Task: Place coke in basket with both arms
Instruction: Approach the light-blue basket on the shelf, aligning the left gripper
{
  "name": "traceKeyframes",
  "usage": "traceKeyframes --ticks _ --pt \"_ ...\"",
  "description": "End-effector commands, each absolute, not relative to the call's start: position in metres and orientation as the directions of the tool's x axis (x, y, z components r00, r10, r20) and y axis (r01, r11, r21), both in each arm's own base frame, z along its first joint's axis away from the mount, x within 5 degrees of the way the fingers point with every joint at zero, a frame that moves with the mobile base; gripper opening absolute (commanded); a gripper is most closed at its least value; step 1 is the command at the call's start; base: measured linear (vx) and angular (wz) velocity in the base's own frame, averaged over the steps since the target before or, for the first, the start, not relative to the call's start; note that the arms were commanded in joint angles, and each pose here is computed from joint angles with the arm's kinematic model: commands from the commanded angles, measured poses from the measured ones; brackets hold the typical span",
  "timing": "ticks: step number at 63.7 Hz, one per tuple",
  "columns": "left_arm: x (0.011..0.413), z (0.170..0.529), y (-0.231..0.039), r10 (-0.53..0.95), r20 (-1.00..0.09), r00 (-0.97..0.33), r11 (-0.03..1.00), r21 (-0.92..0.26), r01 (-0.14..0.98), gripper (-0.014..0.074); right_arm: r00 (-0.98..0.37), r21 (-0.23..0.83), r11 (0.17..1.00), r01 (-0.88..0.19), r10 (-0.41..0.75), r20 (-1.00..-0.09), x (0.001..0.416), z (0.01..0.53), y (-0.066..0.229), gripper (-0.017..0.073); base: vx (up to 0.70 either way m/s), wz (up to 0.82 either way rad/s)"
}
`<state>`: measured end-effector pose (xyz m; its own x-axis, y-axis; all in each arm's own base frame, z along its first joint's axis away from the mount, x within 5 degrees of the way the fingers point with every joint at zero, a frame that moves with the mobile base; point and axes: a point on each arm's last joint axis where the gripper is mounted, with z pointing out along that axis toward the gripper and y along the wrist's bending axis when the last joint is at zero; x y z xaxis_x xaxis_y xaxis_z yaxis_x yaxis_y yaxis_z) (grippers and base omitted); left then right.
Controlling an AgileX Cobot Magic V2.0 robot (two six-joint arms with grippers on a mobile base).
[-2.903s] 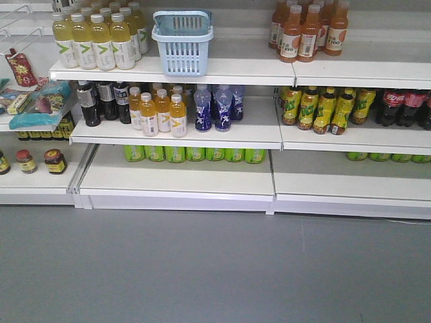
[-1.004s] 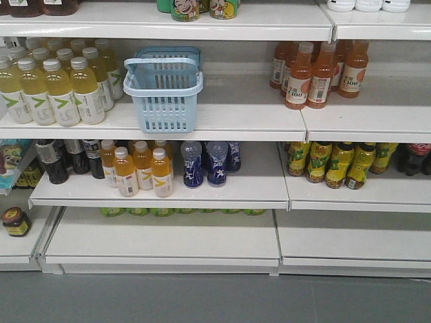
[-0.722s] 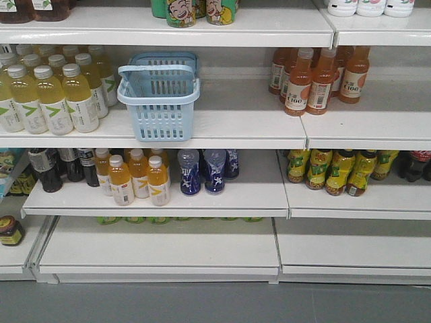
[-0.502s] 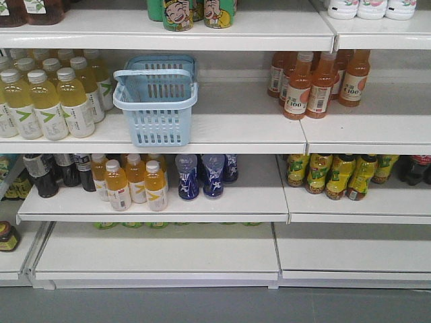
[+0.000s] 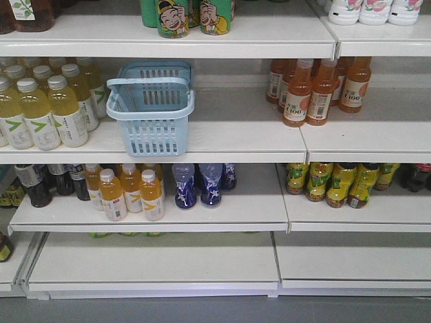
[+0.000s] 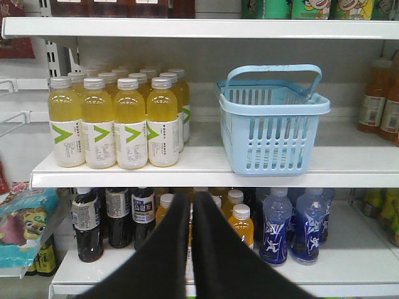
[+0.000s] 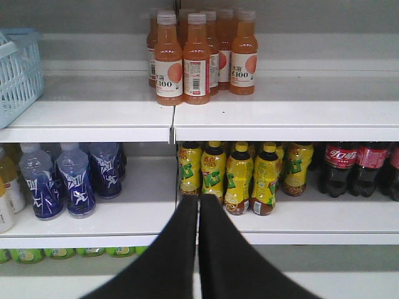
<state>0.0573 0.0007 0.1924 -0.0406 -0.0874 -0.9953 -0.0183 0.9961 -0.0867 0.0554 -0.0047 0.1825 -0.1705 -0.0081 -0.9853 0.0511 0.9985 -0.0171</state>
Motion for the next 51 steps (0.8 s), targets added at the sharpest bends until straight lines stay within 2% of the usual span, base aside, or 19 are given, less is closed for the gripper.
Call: traceKeyframes --ticks 1,51 --pt "0.0540 0.2124 0.0008 -0.082 -0.992 0.096 0.997 -0.083 -0.007 -0.0006 -0.096 -0.028 0.999 0.042 -0.024 -0.995 0.0556 0.1872 -0.0038 -0.0005 0.06 -0.01" --pt "0.0540 0.2124 0.0008 -0.082 -0.992 0.096 0.997 -0.083 -0.007 -0.0006 -0.096 -0.028 0.999 0.042 -0.024 -0.995 0.0556 0.1872 -0.0038 -0.0005 0.05 -0.01"
